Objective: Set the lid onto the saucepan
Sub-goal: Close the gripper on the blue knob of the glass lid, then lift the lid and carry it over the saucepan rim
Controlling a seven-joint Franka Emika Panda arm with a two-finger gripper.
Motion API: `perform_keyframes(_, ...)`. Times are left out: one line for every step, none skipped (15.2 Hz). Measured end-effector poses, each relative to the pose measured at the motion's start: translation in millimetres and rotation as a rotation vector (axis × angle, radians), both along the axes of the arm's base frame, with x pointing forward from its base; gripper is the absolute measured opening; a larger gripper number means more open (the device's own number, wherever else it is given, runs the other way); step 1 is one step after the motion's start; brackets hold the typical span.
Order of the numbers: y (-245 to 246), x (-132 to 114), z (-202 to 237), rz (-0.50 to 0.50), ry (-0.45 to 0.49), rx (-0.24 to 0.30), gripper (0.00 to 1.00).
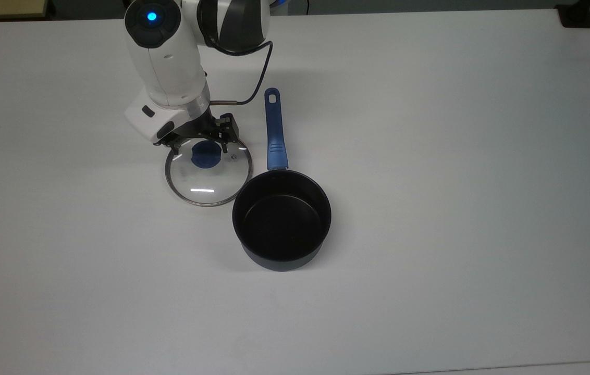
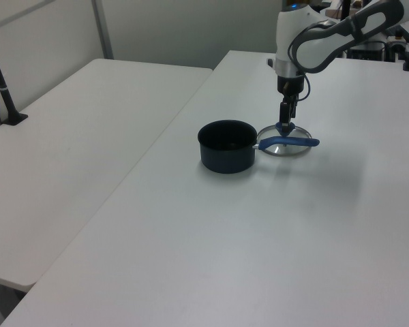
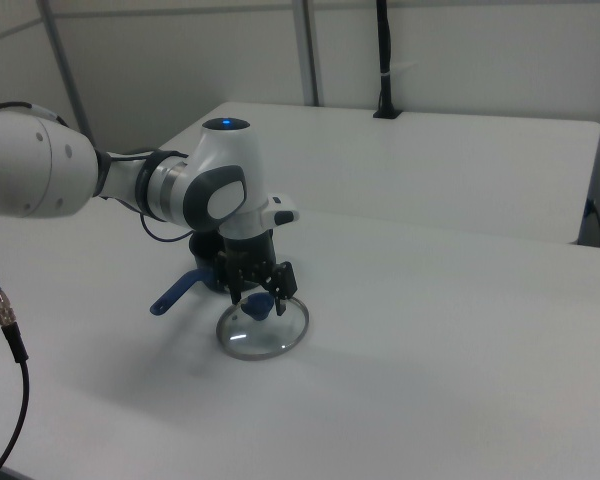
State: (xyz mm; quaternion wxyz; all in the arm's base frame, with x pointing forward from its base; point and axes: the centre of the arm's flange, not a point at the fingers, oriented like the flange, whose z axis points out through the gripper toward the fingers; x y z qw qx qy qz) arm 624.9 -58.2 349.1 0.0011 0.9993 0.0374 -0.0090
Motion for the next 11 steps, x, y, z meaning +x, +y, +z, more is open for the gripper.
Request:
perform_keyframes(0.4,0.1,-0.5,-0.002,0.001,0.001,0.99)
perform_keyframes(0.9,0.1,-1.2,-0.004,0.002,0.002,0.99)
perform_keyframes(2.7,0.4,-4.6,-0.005,0.007,0.003,0.99)
perform_keyframes(4.5,1.0,-8.2,-0.005,0.010,0.004,0.97)
perform_keyframes(7.3,2.9,-12.9,-0.004,0.004,0.005,0.85)
perform_keyframes(9.7,4.4,-18.0,-0.001,0.003,0.005,0.85)
perform_keyframes(11.1,5.8,-20.6,0.001,-0.003,0.005,0.80)
perform_keyframes(12.3,8.4,-22.3,0.002,-0.019,0.004,0.74)
perform_keyframes(12.4,9.2,-22.5,0.002,-0.024,0.003,0.72)
perform_keyframes(12.3,9.7,-21.9,0.002,-0.027,0.003,0.70)
perform_keyframes(11.8,10.9,-19.9,0.001,-0.032,0.003,0.65)
